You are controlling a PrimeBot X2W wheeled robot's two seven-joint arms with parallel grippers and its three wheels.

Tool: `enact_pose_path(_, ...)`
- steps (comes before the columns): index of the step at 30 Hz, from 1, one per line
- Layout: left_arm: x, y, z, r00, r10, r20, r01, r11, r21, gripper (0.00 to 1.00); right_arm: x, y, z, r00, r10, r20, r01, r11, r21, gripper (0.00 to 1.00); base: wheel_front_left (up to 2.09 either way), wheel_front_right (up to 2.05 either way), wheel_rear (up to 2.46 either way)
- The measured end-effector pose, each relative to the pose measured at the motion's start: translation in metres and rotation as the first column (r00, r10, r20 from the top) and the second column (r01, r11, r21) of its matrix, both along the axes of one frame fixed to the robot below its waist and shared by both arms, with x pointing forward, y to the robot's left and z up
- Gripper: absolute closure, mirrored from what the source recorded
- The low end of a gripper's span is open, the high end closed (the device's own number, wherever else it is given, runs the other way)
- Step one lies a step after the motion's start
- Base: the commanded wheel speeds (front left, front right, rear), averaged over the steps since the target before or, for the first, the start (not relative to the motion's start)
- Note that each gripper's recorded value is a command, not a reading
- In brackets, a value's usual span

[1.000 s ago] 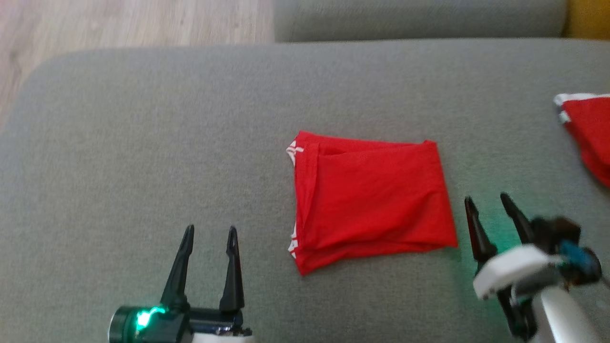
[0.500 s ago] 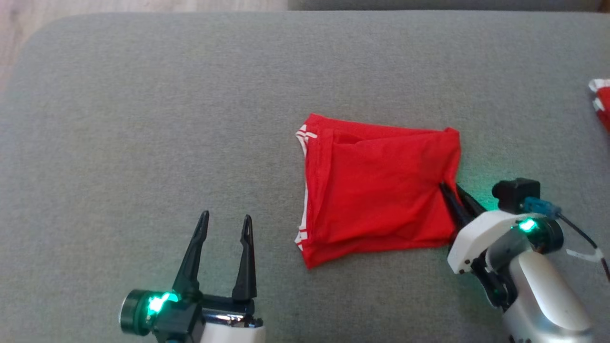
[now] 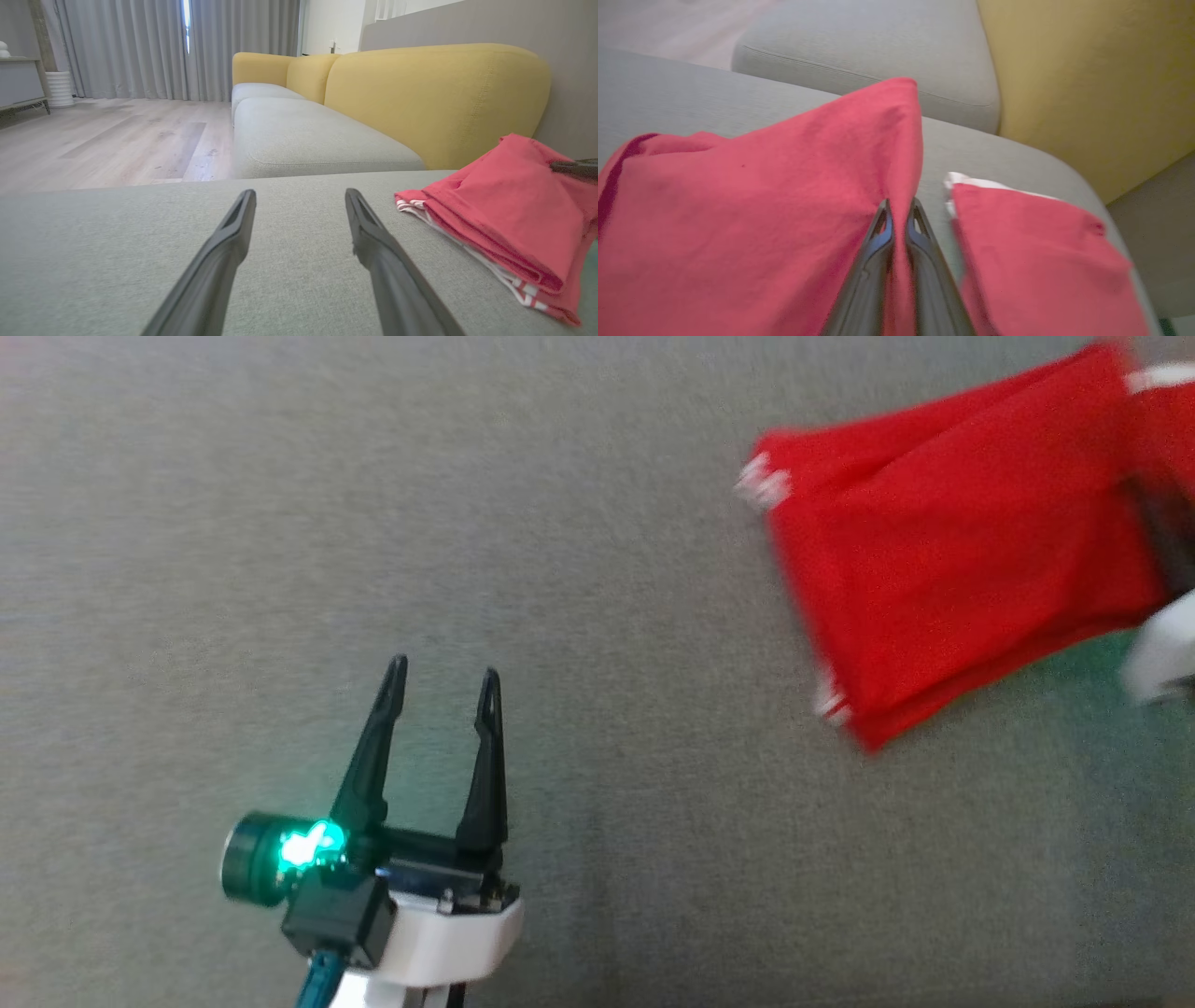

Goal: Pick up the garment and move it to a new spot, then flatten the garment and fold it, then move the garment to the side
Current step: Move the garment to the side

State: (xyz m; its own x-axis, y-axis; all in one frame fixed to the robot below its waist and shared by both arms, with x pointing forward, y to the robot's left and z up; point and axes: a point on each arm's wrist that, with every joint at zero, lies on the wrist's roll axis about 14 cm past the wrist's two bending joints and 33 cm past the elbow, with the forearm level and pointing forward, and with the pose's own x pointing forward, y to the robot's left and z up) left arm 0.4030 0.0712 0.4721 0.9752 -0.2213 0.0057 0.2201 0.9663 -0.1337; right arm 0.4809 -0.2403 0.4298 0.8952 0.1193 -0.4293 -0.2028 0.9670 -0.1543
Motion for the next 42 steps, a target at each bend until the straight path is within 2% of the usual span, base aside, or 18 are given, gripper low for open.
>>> enact_pose_path(4, 0.016, -0.014, -0.010, 0.999, -0.050, -0.011, 0.050, 0.998, -0.025, 0.00, 0.004, -0.063, 0.019, 0.997, -0.083, -0.003, 0.082, 0.986, -0.143, 1.00, 0.00, 0.00, 0.00)
enact_pose_path(9, 0.032, -0.029, -0.024, 0.995, -0.095, -0.025, 0.093, 0.994, -0.049, 0.00, 0.006, -0.133, 0.062, 0.981, -0.186, 0.054, 0.194, 0.928, -0.317, 1.00, 0.00, 0.00, 0.00)
enact_pose_path(10, 0.034, -0.031, -0.026, 0.995, -0.101, -0.026, 0.099, 0.994, -0.054, 0.00, 0.006, -0.143, 0.069, 0.977, -0.203, 0.068, 0.214, 0.916, -0.340, 0.75, 0.00, 0.00, 0.00)
enact_pose_path(11, 0.036, -0.033, -0.027, 0.994, -0.109, -0.027, 0.107, 0.993, -0.058, 0.00, 0.005, -0.151, 0.075, 0.972, -0.220, 0.076, 0.233, 0.904, -0.360, 0.00, 0.00, 0.00, 0.00)
enact_pose_path(14, 0.042, -0.037, -0.028, 0.993, -0.119, -0.025, 0.117, 0.990, -0.075, 0.00, -0.001, -0.160, 0.078, 0.967, -0.246, 0.069, 0.253, 0.885, -0.390, 0.00, 0.00, 0.00, 0.00)
enact_pose_path(17, 0.044, -0.035, -0.021, 0.994, -0.113, -0.008, 0.112, 0.990, -0.081, 0.00, -0.008, -0.143, 0.068, 0.973, -0.224, 0.047, 0.226, 0.905, -0.361, 0.00, 0.00, 0.00, 0.00)
enact_pose_path(18, 0.041, -0.036, -0.017, 0.993, -0.116, -0.001, 0.116, 0.990, -0.076, 0.00, -0.013, -0.124, 0.057, 0.979, -0.202, 0.032, 0.202, 0.928, -0.314, 0.00, 0.00, 0.00, 0.00)
enact_pose_path(22, 0.034, -0.030, -0.003, 0.994, -0.105, 0.019, 0.106, 0.991, -0.082, 0.00, -0.026, -0.065, 0.031, 0.992, -0.128, 0.007, 0.128, 0.980, -0.151, 0.00, 0.00, 0.00, 0.00)
enact_pose_path(25, 0.023, -0.020, 0.004, 0.997, -0.078, 0.020, 0.079, 0.995, -0.067, 0.00, -0.043, -0.017, 0.009, 0.996, -0.084, -0.019, 0.084, 0.996, -0.005, 0.00, 0.00, 0.00, 0.00)
enact_pose_path(28, 0.003, -0.009, 0.006, 0.999, -0.043, 0.006, 0.043, 0.998, -0.045, 0.00, -0.066, 0.025, -0.012, 0.998, -0.049, -0.035, 0.053, 0.991, 0.121, 0.00, 0.00, 0.00, 0.00)
enact_pose_path(30, -0.012, -0.001, 0.008, 1.000, -0.018, -0.004, 0.018, 0.999, -0.037, 0.00, -0.079, 0.055, -0.013, 0.999, -0.039, 0.002, 0.037, 0.972, 0.233, 0.00, 0.00, 0.00, 0.00)
enact_pose_path(33, -0.032, 0.015, 0.016, 0.999, 0.031, 0.007, -0.031, 0.999, -0.032, 0.00, -0.093, 0.089, -0.005, 0.996, -0.026, 0.086, -0.005, 0.940, 0.341, 0.00, 0.00, 0.00, 0.00)
enact_pose_path(37, -0.058, 0.034, 0.030, 0.995, 0.092, 0.042, -0.090, 0.995, -0.034, 0.00, -0.114, 0.109, 0.008, 0.976, 0.005, 0.216, -0.081, 0.935, 0.345, 0.00, 0.00, 0.00, 0.00)
enact_pose_path(42, -0.092, 0.051, 0.031, 0.989, 0.140, 0.048, -0.138, 0.990, -0.031, 0.00, -0.144, 0.122, 0.014, 0.966, 0.014, 0.257, -0.102, 0.938, 0.332, 0.00, 0.00, 0.00, 0.00)
